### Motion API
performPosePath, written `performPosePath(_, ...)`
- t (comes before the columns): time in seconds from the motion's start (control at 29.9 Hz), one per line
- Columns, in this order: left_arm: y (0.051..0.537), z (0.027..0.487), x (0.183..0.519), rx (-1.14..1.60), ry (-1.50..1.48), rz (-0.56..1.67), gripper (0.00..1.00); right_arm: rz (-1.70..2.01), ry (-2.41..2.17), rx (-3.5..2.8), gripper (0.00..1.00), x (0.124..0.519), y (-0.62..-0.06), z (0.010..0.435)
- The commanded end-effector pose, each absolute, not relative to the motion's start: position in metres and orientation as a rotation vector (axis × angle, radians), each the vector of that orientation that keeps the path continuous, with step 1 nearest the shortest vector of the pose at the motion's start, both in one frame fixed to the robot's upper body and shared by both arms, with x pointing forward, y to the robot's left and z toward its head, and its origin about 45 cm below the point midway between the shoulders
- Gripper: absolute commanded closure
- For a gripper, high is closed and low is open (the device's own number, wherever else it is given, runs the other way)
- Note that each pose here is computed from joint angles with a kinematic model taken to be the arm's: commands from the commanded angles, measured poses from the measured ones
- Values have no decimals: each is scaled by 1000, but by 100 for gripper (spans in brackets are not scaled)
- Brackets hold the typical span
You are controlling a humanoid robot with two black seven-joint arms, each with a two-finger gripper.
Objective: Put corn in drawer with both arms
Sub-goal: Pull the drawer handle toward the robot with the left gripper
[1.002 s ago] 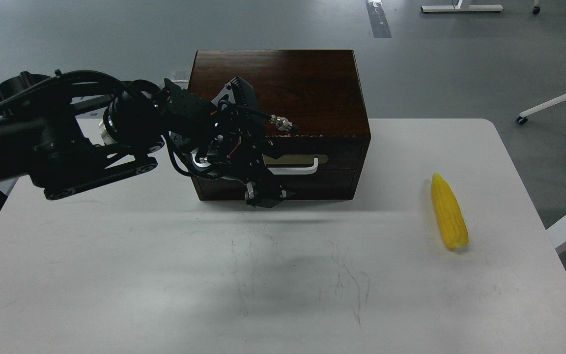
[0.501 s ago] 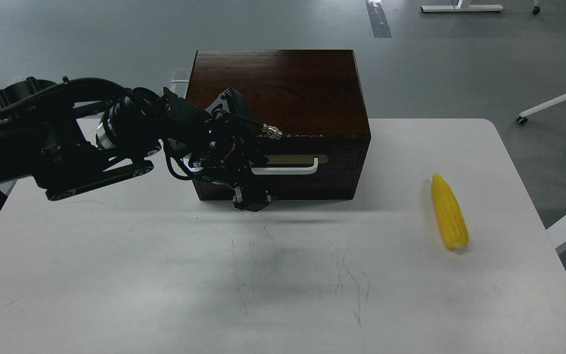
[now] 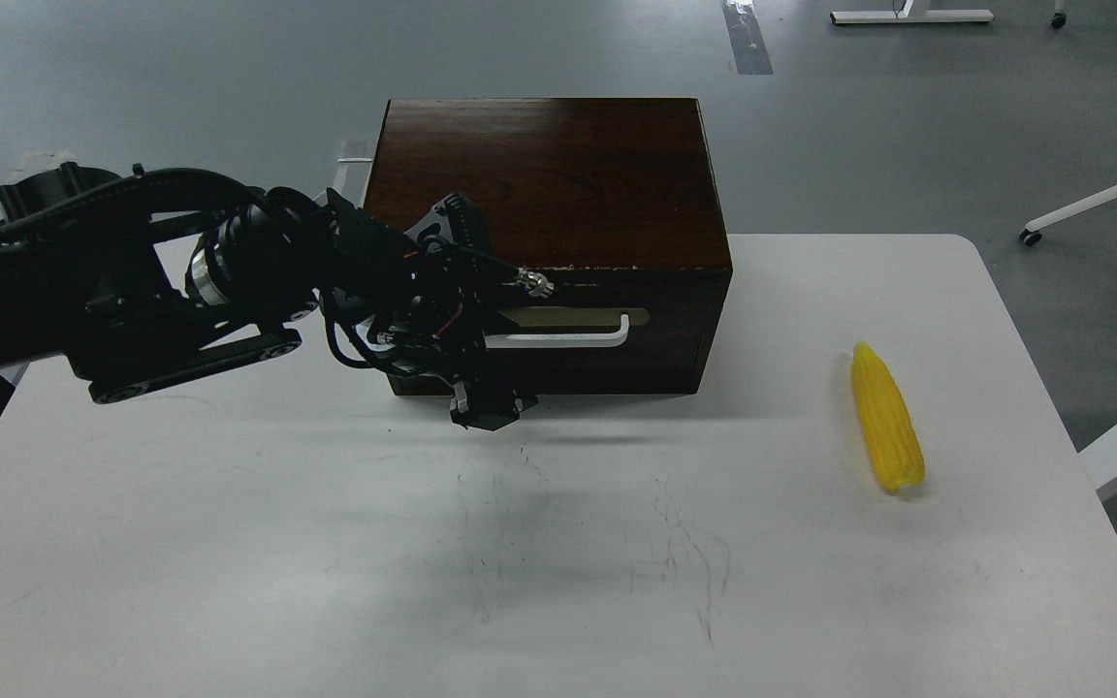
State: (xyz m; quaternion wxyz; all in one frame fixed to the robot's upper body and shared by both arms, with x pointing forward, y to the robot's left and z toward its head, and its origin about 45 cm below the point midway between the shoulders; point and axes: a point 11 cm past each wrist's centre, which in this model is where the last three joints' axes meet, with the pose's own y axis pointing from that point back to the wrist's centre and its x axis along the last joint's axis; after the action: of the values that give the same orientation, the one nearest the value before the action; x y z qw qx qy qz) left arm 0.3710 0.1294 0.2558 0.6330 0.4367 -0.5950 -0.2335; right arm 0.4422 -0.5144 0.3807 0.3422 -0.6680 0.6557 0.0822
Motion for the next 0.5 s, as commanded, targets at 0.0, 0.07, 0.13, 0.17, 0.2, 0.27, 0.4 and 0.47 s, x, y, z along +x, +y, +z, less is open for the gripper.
performPosePath(0.0,127,259,369,983,-1365,-546,20,213,1704,-1737,0,442,-514,381)
performPosePath(0.07,127,259,369,982,-1365,-547,20,213,1704,-1737,0,442,-514,381)
performPosePath(0.13,126,258,368,979,-1364,-549,20,213,1704,-1737,0,442,-514,381)
performPosePath(0.17,126,259,367,976,-1366,-551,20,213,1704,-1737,0,442,-514,381)
performPosePath(0.2,123,258,363,960,-1367,-564,20,213,1704,-1737,0,442,-514,381)
performPosePath(0.27,120,259,357,934,-1368,-585,20,211,1707,-1734,0,442,-515,381)
performPosePath(0.4,121,255,353,932,-1359,-603,20,200,1707,-1729,0,443,-517,386)
performPosePath(0.47,121,255,353,932,-1358,-603,20,195,1703,-1728,0,444,-517,388)
